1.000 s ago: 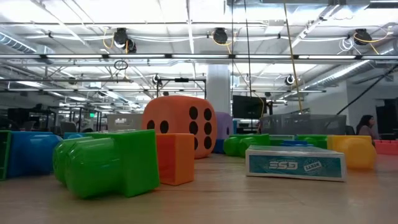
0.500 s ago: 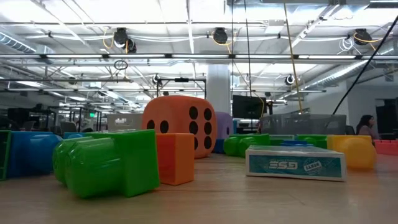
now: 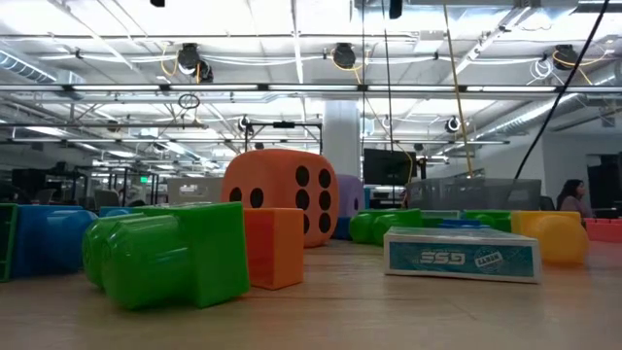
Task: Pick & Place Toys
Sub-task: Put the purple dice into the blue bin
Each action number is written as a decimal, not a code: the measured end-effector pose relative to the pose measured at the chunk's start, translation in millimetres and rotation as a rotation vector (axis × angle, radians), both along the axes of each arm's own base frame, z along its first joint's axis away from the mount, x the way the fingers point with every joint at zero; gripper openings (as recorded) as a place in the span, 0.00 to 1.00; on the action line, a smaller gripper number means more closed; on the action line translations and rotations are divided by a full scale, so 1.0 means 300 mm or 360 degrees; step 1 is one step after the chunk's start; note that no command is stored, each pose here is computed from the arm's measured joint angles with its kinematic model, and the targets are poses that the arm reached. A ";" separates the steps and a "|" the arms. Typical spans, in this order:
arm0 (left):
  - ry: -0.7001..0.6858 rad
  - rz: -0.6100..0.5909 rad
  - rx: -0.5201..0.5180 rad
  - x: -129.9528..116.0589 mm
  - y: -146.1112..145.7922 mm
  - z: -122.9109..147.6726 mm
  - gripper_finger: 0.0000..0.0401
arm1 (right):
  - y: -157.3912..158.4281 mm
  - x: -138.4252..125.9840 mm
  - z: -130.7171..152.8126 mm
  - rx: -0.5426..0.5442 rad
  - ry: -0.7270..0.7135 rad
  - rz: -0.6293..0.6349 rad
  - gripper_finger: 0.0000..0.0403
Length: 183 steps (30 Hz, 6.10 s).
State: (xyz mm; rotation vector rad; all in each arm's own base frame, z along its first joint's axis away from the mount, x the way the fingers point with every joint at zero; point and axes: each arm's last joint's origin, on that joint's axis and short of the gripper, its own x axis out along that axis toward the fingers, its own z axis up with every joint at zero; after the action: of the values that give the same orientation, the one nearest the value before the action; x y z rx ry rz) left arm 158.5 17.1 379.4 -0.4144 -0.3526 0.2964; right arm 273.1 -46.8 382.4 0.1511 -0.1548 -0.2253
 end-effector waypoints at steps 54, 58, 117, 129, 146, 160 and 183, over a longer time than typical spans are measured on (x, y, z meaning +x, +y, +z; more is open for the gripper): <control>0.0770 -0.0098 0.0246 0.013 0.081 -0.137 0.40 | -0.034 0.308 -0.423 0.0161 0.1651 0.0194 0.82; 0.0764 -0.0101 0.0198 0.013 0.081 -0.138 0.56 | -0.033 0.305 -0.428 0.0036 0.1703 0.0250 0.81; 0.1574 -0.0577 0.0313 0.438 0.151 -0.600 0.56 | -0.059 0.178 -0.676 -0.0036 0.1966 0.0235 0.79; 0.1593 -0.0591 0.0309 0.491 0.163 -0.688 0.56 | -0.135 0.165 -0.709 -0.0011 0.1795 0.0115 0.79; 0.1590 -0.0584 0.0311 0.510 0.175 -0.724 0.56 | -0.114 0.188 -0.698 0.0020 0.1629 0.0320 0.77; 0.1728 -0.0576 0.0298 0.491 0.178 -0.741 0.56 | -0.064 0.183 -0.681 0.0099 0.1592 0.0583 0.60; 0.1684 -0.0622 0.0333 0.505 0.140 -0.738 0.56 | -0.128 0.165 -0.692 -0.0358 0.1726 0.0510 0.47</control>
State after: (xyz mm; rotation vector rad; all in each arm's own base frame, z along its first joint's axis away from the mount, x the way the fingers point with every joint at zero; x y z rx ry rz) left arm 309.9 59.3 158.2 -0.0740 0.7247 0.0639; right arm 322.7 -85.1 174.7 -0.1820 0.9158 0.0523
